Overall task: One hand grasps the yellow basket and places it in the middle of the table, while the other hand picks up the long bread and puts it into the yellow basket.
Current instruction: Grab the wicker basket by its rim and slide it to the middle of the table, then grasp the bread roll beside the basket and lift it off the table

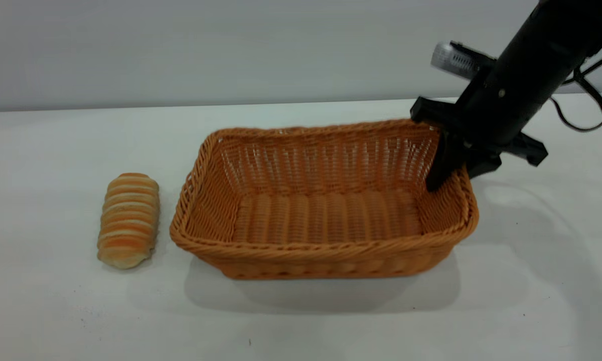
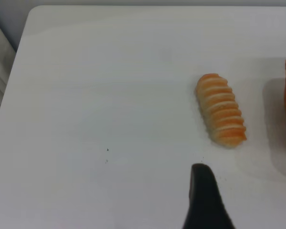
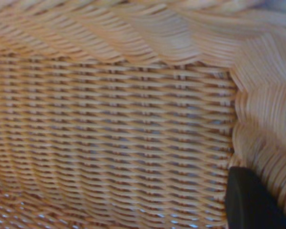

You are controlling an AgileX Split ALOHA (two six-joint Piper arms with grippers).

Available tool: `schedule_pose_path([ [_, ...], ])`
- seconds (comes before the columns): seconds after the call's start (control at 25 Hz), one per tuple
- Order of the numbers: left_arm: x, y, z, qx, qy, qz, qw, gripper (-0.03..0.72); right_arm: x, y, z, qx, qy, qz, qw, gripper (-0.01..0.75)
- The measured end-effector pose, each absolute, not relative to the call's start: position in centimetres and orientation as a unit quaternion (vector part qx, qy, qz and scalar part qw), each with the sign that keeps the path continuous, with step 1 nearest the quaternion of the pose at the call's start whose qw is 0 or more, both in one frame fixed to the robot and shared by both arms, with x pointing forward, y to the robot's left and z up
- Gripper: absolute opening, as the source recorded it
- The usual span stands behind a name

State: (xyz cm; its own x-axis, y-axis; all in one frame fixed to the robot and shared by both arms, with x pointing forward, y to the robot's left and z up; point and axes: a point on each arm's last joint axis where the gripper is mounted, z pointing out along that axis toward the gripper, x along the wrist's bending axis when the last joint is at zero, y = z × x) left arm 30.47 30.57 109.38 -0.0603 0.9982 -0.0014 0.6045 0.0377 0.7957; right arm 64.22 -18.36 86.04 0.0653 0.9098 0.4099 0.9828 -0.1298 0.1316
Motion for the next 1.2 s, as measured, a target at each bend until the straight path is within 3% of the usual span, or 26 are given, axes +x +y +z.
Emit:
schedule_pose_path([
  [0.12, 30.5, 30.6, 109.4, 0.614, 0.653, 0.323, 0.305, 0.513, 64.3, -18.4, 86.1, -0.726, -0.651, -0.203, 0.091, 0.169],
  [0.32, 30.5, 30.6, 109.4, 0.613, 0.653, 0.322, 0.306, 0.513, 64.4, -18.5, 86.9, -0.723, -0.652, -0.211, 0.086, 0.415],
  [0.48, 30.5, 30.6, 109.4, 0.608, 0.658, 0.320, 0.308, 0.513, 64.6, -20.4, 88.7, -0.728, -0.644, -0.220, 0.086, 0.554],
  [0.56, 30.5, 30.6, 109.4, 0.602, 0.663, 0.321, 0.308, 0.513, 64.7, -22.5, 90.4, -0.731, -0.639, -0.226, 0.085, 0.579],
  [0.8, 30.6, 31.0, 109.4, 0.571, 0.691, 0.319, 0.307, 0.513, 62.6, -27.1, 96.4, -0.678, -0.704, -0.201, 0.062, 0.562],
  [1.04, 34.6, 30.9, 107.6, 0.596, 0.724, 0.256, 0.236, 0.506, 58.9, -27.3, 100.9, -0.649, -0.747, -0.143, -0.003, 0.558],
  [1.2, 38.7, 30.6, 104.7, 0.614, 0.747, 0.183, 0.178, 0.505, 55.8, -25.5, 102.4, -0.628, -0.766, -0.134, -0.039, 0.558],
])
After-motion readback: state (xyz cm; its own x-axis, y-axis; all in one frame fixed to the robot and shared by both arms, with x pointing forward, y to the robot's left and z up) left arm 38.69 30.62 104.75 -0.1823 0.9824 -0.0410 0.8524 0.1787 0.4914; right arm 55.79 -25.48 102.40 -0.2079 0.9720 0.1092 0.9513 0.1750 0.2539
